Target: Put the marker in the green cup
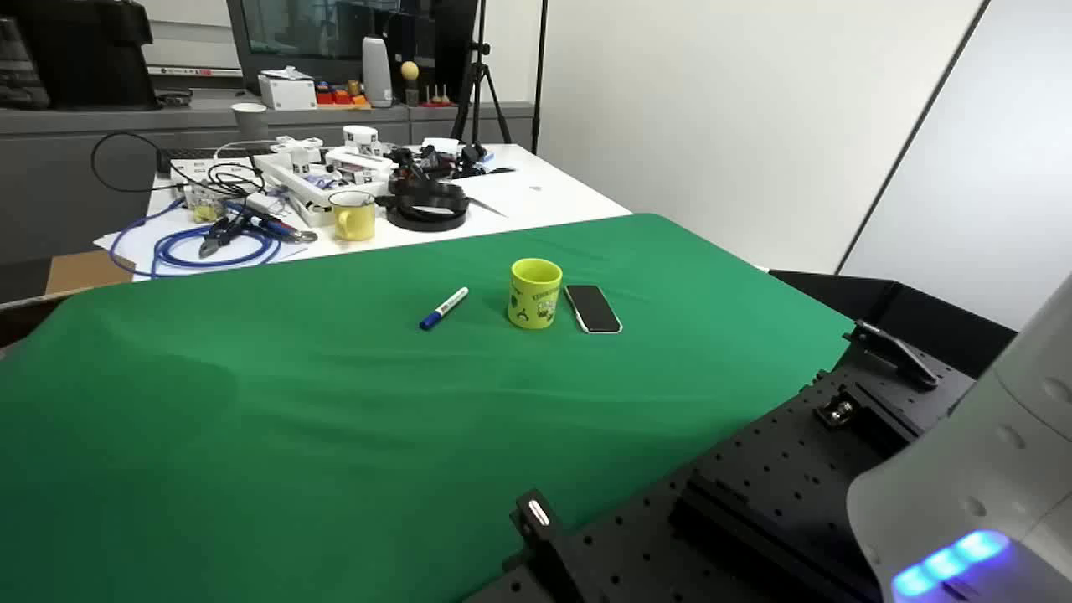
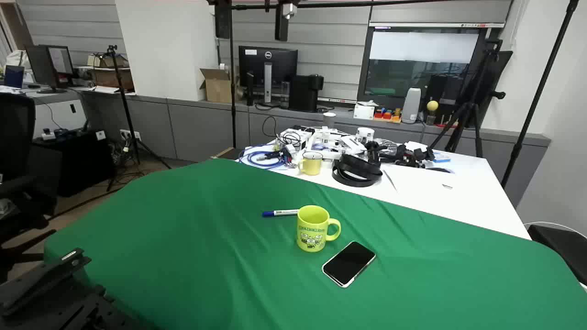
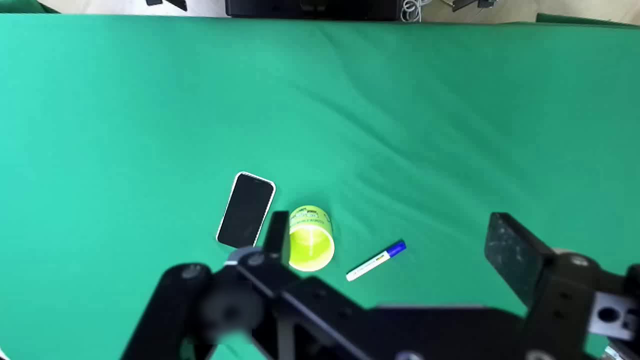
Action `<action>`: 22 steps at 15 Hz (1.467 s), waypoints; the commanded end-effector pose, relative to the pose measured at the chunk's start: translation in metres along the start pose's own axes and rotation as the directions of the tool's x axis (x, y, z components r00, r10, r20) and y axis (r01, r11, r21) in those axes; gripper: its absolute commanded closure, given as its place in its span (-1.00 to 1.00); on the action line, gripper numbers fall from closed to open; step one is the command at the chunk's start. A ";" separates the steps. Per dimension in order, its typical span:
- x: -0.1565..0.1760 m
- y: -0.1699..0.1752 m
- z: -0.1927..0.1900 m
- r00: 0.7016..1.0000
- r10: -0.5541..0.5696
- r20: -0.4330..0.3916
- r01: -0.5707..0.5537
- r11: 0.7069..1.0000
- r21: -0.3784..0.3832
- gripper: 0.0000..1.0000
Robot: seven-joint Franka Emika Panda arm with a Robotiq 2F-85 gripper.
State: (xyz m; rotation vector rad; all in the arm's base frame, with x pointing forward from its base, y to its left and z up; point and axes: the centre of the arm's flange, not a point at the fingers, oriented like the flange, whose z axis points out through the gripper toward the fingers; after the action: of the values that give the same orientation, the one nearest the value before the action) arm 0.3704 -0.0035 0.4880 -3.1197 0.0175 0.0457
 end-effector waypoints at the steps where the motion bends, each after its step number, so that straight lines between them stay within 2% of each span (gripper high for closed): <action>1: 0.000 0.000 0.000 1.000 0.000 0.000 0.000 1.000 0.000 -1.00; 19: 0.000 0.000 0.000 1.000 0.000 0.000 0.000 1.000 0.000 -1.00; 22: 0.045 0.009 0.022 0.996 0.076 -0.043 -0.078 0.997 -0.027 -1.00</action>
State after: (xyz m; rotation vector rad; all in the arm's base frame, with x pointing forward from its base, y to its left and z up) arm 0.3762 -0.0057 0.4859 -3.1216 0.0337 0.0135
